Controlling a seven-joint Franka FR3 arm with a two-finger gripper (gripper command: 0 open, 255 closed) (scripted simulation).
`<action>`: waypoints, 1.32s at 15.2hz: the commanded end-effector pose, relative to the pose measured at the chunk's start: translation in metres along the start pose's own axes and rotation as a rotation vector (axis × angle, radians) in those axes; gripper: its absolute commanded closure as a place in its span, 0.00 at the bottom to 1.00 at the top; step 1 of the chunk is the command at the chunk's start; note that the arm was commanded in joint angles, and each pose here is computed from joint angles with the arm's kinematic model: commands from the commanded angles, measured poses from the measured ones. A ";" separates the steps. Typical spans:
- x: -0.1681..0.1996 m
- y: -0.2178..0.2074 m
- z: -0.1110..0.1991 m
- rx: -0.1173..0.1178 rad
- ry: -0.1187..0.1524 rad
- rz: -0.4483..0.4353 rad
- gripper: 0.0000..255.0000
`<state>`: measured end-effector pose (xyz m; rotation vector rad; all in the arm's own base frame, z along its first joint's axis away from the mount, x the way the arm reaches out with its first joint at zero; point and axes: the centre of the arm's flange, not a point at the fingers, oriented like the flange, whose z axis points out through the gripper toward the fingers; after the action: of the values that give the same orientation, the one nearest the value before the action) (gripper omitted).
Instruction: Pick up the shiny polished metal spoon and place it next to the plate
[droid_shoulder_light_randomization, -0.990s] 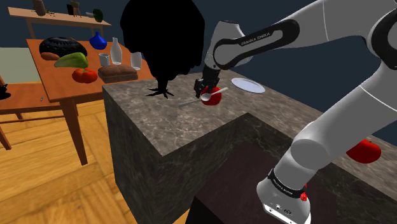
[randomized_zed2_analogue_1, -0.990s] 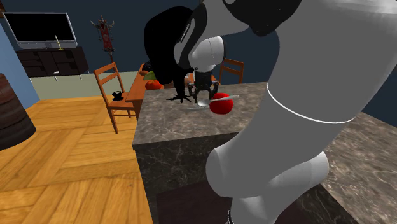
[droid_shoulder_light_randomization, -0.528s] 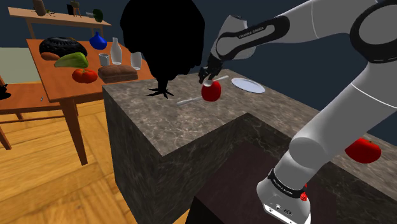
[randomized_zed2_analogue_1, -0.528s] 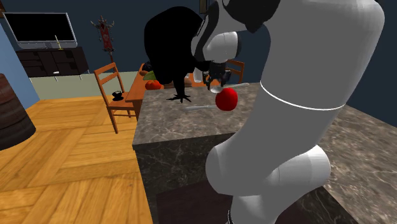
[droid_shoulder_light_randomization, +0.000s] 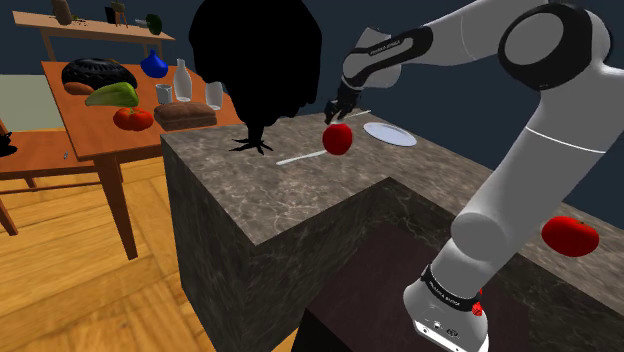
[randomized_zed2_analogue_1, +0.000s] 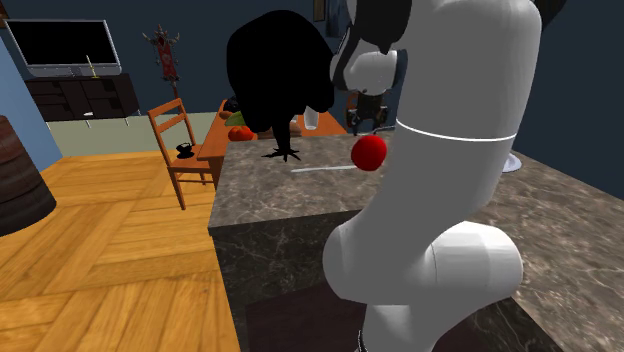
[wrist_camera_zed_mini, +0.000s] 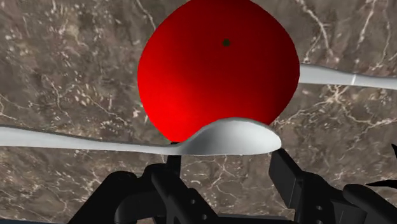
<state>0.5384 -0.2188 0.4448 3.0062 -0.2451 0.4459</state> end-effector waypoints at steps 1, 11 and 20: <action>-0.010 0.021 0.023 0.033 -0.144 -0.001 1.00; 0.042 0.140 0.047 0.033 -0.144 -0.001 1.00; 0.088 0.247 0.069 0.033 -0.144 -0.001 1.00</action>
<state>0.5967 -0.4695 0.4248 3.0723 -0.2517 0.2375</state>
